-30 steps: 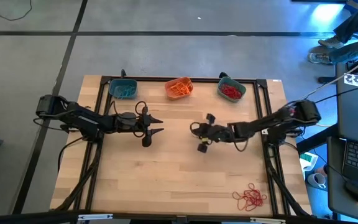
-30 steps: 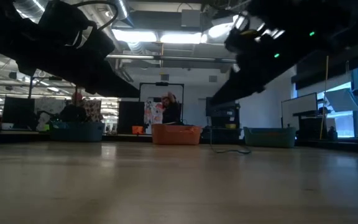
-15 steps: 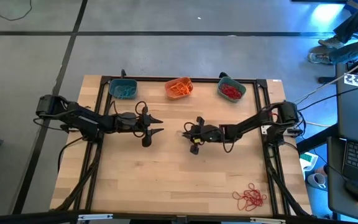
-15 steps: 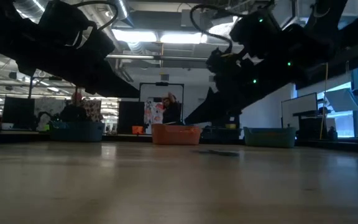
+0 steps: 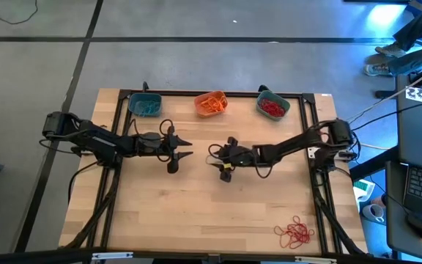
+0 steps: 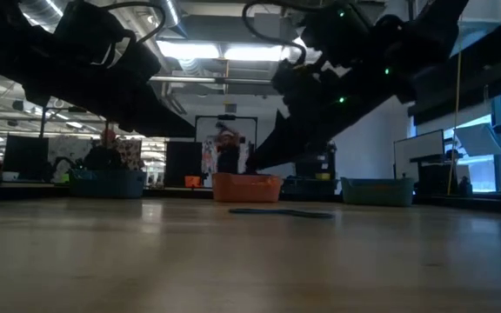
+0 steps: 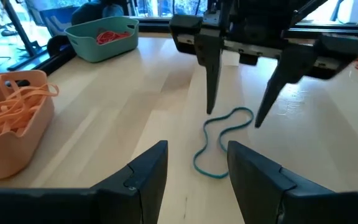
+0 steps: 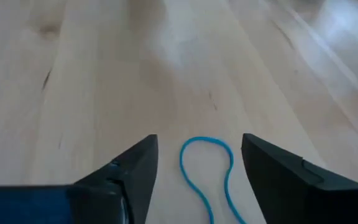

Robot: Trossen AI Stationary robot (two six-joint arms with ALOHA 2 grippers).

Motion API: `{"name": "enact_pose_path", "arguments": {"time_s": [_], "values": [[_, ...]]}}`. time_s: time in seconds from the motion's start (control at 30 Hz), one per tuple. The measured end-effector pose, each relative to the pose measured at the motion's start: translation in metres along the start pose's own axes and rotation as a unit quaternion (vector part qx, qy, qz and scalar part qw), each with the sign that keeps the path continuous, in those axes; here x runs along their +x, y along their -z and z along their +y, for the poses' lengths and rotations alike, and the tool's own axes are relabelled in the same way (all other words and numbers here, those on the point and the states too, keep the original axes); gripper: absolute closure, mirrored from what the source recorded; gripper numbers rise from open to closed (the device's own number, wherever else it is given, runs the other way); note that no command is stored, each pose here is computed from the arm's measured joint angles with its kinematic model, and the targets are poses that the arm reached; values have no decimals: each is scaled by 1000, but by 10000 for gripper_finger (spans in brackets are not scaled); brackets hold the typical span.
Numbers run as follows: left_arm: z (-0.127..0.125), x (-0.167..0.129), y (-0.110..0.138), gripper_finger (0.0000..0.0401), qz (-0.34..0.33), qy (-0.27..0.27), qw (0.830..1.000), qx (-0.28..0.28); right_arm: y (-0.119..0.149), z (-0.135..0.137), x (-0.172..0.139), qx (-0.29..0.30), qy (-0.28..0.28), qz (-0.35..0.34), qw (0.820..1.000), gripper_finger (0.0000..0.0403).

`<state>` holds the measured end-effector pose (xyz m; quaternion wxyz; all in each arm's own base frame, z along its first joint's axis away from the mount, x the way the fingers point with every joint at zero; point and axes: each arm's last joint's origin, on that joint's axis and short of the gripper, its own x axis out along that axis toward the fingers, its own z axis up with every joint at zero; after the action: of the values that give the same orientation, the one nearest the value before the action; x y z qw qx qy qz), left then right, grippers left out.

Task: Sort rubber bands into baskets
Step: Put the blue rubber band into the blue bin

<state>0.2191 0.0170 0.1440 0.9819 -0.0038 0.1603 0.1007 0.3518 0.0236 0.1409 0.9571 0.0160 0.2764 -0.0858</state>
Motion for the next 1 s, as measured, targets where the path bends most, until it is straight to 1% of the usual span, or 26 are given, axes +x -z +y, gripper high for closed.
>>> {"name": "enact_pose_path", "arguments": {"time_s": [0.2, 0.33, 0.43, 0.53, 0.67, 0.73, 0.8, 0.87, 1.0], "values": [[-1, 0, 0, 237, 0, 24, 1000, -11, -5, 1, -25, -3, -10, 48, 999, 174], [-3, 8, -2, 237, 5, 23, 1000, -14, 8, 6, -46, -17, 2, 57, 998, 177], [-4, 20, -5, 237, 16, 23, 1000, -12, 19, 7, -63, -13, 26, 49, 998, 178], [-7, 35, -8, 237, 41, 22, 999, -2, 35, 4, -76, 0, 56, 43, 997, 178], [-9, 53, -11, 237, 79, 21, 997, 7, 51, -3, -87, 29, 61, 31, 997, 178], [-11, 62, -13, 237, 83, 24, 996, 16, 59, -5, -89, 34, 60, 25, 997, 178], [-12, 67, -14, 235, 85, 38, 995, 31, 64, -7, -90, 38, 60, 12, 997, 178], [-12, 74, -18, 226, 87, 46, 995, 32, 65, -7, -91, 43, 58, -2, 997, 178], [-9, 89, -23, 193, 112, 42, 992, 34, 68, -8, -92, 34, 56, -16, 998, 178]]}}
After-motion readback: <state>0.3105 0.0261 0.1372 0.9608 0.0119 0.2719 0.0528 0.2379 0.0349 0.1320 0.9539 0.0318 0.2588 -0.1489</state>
